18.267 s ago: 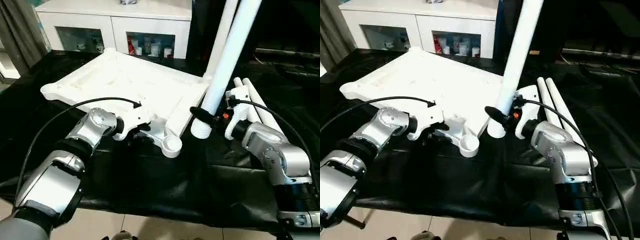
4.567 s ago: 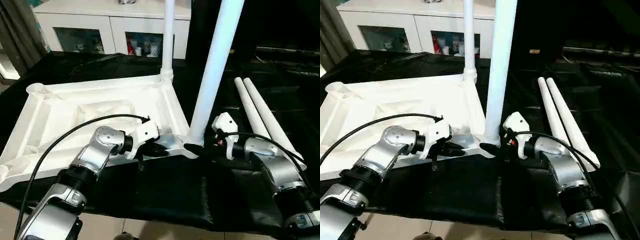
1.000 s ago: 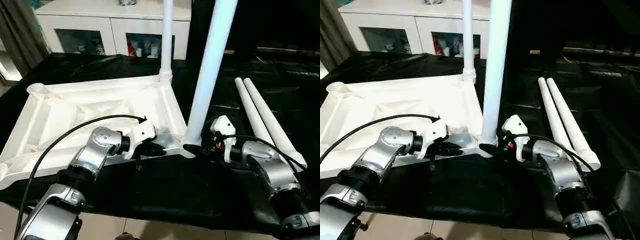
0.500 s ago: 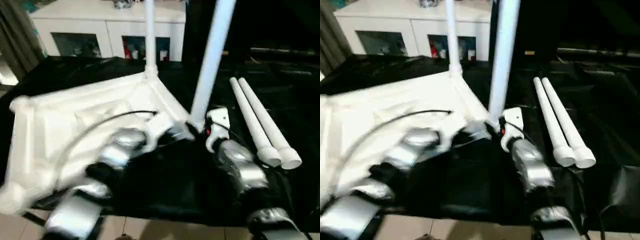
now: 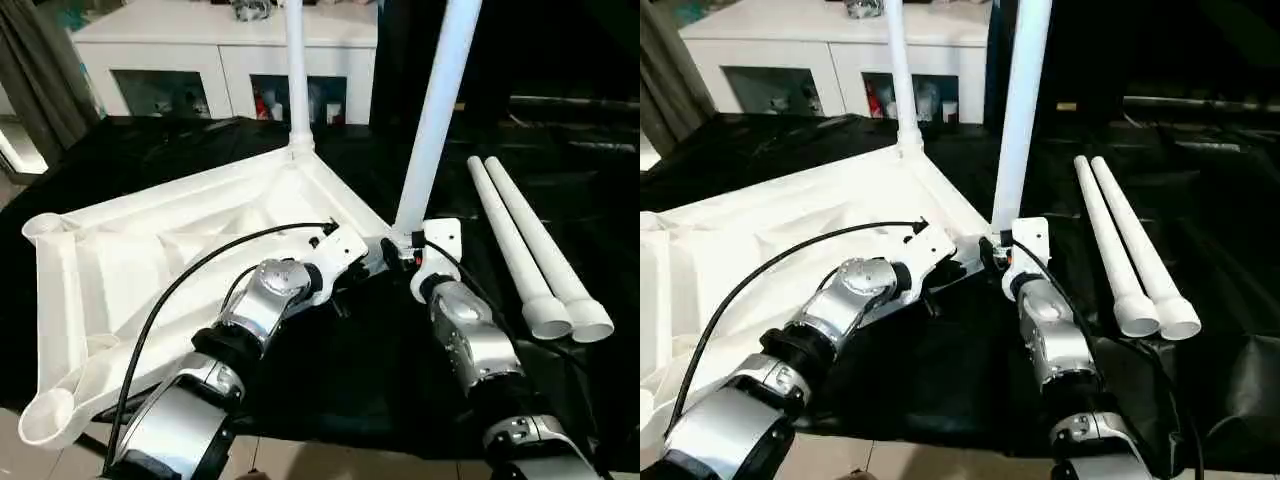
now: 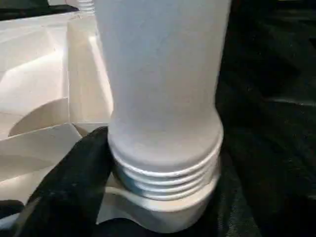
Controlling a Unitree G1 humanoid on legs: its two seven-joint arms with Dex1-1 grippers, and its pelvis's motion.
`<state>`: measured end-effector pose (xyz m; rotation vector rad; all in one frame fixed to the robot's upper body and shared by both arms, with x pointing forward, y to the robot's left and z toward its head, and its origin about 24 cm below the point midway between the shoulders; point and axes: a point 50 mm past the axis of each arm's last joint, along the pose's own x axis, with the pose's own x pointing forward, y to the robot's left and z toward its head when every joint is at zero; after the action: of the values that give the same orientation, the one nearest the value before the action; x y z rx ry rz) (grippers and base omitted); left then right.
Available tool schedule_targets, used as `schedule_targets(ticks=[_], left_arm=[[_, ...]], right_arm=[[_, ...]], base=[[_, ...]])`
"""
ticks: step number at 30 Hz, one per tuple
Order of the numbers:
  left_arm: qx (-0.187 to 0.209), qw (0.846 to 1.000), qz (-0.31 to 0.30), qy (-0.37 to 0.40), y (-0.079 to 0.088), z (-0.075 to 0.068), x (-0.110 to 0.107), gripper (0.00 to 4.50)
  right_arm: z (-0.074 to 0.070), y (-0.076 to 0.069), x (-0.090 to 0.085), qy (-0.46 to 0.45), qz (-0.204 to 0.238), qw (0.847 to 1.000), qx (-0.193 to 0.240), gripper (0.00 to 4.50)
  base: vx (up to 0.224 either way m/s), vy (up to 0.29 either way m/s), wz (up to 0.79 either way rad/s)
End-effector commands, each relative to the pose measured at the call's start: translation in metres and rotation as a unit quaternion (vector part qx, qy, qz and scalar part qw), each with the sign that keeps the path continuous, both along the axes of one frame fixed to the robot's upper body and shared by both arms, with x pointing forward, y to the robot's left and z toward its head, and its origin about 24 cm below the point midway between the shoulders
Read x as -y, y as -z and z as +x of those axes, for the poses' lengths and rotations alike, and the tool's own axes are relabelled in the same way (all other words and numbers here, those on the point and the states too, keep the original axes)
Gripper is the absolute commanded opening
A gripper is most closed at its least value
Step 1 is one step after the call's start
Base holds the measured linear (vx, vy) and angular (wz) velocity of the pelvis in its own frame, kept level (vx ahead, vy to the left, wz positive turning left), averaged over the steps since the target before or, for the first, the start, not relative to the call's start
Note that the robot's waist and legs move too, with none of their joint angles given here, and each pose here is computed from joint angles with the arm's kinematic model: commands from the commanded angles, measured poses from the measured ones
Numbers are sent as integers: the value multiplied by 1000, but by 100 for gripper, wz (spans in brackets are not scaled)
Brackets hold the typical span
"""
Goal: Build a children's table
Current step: Rotate leg to tighten, then rotate table base
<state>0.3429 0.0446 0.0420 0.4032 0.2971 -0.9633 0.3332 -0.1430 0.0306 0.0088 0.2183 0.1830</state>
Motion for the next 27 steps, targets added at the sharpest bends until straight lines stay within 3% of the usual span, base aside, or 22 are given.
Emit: schedule_targets(ticks=[1,3,4,11,13,16,17,18,19,20,21,22,23,24,27], left_arm=[[37,999,-35,-1,-14,5,1,0],[44,998,-44,-1,-17,7,1,0],[48,997,-59,-1,-23,9,2,46],[64,991,-115,-22,-50,21,-7,102],[73,988,-113,-68,-60,28,-33,102],[76,986,-101,-104,-63,32,-53,140],[80,986,-88,-121,-64,33,-66,145],[87,981,-65,-161,-66,35,-93,146],[88,980,-62,-165,-67,35,-95,146],[94,975,-42,-195,-69,35,-114,157],[96,974,-36,-203,-69,35,-119,184],[98,972,-26,-213,-70,34,-127,186],[98,972,-26,-213,-70,34,-127,151],[92,969,3,-229,-70,30,-145,119],[64,950,85,-293,-71,14,-198,141]], right_arm=[[0,-12,12,8,11,1000,22,386],[-4,-17,13,-11,10,999,36,386],[-9,-21,15,-34,3,998,47,391],[-35,-36,20,-145,-3,987,67,391],[-46,-42,29,-180,0,981,67,391],[-51,-41,34,-197,-5,979,53,391],[-52,-39,36,-207,-16,977,41,391],[-55,-34,39,-223,-40,974,16,391],[-55,-33,39,-224,-42,974,14,391],[-55,-28,40,-231,-57,971,-4,391],[-55,-27,40,-231,-61,971,-9,391],[-55,-26,41,-232,-66,970,-18,391],[-55,-26,41,-232,-66,970,-18,391],[-54,-22,41,-229,-73,970,-35,361],[-47,-15,35,-227,-75,968,-71,353]], base=[[0,0,0],[0,0,0],[0,0,0],[0,0,0],[0,0,0],[0,0,0],[0,0,0],[0,0,0],[0,0,0],[0,0,0],[0,0,0],[0,0,0],[0,0,0],[0,0,0],[0,0,0]])
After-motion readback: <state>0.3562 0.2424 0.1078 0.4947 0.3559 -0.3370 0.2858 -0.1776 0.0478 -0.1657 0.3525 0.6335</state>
